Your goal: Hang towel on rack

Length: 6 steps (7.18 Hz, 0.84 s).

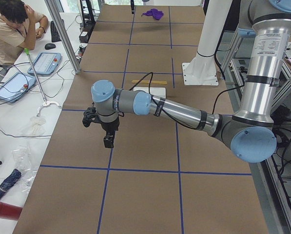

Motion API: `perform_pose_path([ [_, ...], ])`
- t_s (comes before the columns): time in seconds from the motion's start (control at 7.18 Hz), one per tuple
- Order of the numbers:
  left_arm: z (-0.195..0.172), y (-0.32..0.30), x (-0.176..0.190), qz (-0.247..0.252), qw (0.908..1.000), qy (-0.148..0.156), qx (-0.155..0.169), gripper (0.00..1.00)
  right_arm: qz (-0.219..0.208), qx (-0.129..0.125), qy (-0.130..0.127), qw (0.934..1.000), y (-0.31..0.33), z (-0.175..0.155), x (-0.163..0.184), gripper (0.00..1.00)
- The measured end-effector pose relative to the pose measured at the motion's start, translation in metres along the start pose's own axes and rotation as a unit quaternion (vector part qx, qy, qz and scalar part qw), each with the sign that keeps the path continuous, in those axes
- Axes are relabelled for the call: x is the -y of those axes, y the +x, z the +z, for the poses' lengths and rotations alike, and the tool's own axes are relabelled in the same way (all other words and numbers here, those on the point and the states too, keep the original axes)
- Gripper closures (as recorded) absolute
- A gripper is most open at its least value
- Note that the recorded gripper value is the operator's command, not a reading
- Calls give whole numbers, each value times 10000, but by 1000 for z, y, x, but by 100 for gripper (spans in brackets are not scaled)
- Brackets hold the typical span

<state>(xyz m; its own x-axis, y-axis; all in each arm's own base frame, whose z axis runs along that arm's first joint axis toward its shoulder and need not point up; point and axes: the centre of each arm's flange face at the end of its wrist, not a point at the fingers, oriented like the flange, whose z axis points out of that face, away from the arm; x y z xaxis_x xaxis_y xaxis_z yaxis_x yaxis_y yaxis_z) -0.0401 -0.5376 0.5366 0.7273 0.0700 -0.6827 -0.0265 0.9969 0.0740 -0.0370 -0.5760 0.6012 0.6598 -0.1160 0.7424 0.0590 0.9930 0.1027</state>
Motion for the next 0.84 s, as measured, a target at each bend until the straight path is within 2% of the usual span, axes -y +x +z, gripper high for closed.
perform_pose_path([
  [0.14, -2, -3, -2, 105, 9999, 7, -69, 0, 99, 105, 12, 9999, 10, -4, -7, 0],
  [0.28, -5, -5, -5, 424, 9989, 31, -183, 0, 215, 182, 24, 9996, 25, -7, -20, 0],
  [0.56, 0, -7, -6, 762, 9967, 0, -271, 0, 290, 11, 22, 9996, 41, -2, -28, 0],
  [0.84, 7, -9, -3, 848, 9959, 1, -301, 0, 165, -78, 146, 9997, 60, 12, -48, 0],
])
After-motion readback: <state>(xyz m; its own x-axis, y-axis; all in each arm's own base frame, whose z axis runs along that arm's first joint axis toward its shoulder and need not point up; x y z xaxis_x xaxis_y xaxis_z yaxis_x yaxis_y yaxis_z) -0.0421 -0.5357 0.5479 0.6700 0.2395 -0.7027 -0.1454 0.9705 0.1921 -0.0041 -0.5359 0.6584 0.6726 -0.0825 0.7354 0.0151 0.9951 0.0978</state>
